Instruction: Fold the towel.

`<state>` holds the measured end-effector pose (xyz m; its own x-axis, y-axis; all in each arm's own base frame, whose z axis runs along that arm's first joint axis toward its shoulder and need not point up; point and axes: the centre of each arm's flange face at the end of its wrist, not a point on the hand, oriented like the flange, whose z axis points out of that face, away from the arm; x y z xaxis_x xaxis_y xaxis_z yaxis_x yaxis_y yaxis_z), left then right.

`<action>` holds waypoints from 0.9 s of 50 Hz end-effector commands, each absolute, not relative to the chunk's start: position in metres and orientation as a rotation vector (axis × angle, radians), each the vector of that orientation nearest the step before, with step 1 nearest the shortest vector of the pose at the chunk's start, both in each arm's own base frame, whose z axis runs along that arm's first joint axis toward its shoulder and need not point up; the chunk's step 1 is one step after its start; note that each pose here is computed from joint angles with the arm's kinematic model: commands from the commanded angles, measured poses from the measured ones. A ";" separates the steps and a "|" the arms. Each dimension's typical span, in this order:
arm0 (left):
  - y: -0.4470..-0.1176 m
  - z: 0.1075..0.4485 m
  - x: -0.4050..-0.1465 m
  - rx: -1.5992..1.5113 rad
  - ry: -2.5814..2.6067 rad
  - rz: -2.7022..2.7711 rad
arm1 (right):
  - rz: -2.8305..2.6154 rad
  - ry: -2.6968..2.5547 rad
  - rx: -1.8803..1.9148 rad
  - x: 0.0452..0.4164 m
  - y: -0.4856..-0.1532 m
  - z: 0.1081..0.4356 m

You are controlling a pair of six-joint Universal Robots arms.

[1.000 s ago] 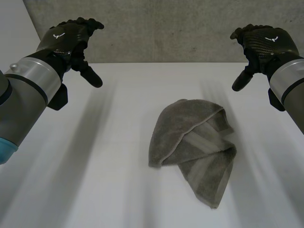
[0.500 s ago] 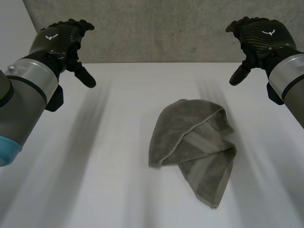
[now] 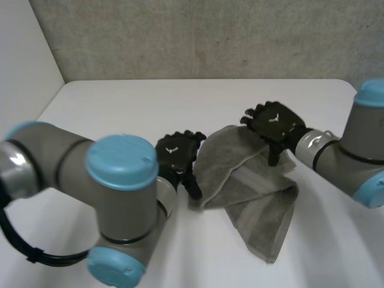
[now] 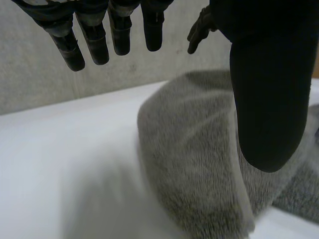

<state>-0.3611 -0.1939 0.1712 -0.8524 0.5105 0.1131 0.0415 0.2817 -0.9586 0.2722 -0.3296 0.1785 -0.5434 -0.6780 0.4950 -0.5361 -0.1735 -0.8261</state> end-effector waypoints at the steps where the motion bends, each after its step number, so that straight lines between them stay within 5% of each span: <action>1: -0.199 0.134 -0.378 -0.511 -2.183 1.606 | -1.913 1.895 -1.511 0.277 -0.346 0.150; 13: -0.218 0.096 -0.399 -0.540 -2.180 1.712 | -2.054 1.800 -1.497 0.286 -0.365 0.131; 19: -0.228 0.104 -0.408 -0.588 -2.094 1.832 | -2.122 1.753 -1.483 0.289 -0.371 0.144; 22: -0.241 0.127 -0.416 -0.567 -1.959 1.975 | -2.234 1.680 -1.458 0.292 -0.378 0.161; 24: -0.254 0.150 -0.418 -0.528 -1.862 2.083 | -2.453 1.573 -1.366 0.290 -0.387 0.201; 26: -0.290 0.221 -0.405 -0.414 -1.639 2.370 | -2.594 1.494 -1.267 0.287 -0.389 0.230; 27: -0.290 0.221 -0.405 -0.414 -1.638 2.372 | -2.595 1.493 -1.266 0.287 -0.389 0.230; 29: -0.316 0.299 -0.380 -0.238 -1.358 2.652 | -2.852 1.251 -0.956 0.277 -0.384 0.301; 30: -0.316 0.300 -0.379 -0.237 -1.357 2.653 | -2.853 1.250 -0.954 0.277 -0.384 0.301; 31: -0.317 0.336 -0.369 -0.148 -1.201 2.752 | -2.919 1.123 -0.791 0.271 -0.377 0.334; 32: -0.317 0.336 -0.368 -0.147 -1.199 2.753 | -2.934 1.023 -0.658 0.264 -0.371 0.360; 34: -0.307 0.385 -0.356 -0.036 -0.951 2.846 | -2.906 0.989 -0.588 0.260 -0.364 0.375; 36: -0.302 0.396 -0.352 -0.038 -0.890 2.864 | -2.859 0.999 -0.558 0.259 -0.361 0.379; 41: -0.289 0.381 -0.354 -0.234 -0.923 2.827 | -2.683 1.180 -0.629 0.263 -0.358 0.358; 45: -0.288 0.322 -0.352 -0.461 -1.169 2.724 | -2.459 1.373 -0.816 0.274 -0.348 0.318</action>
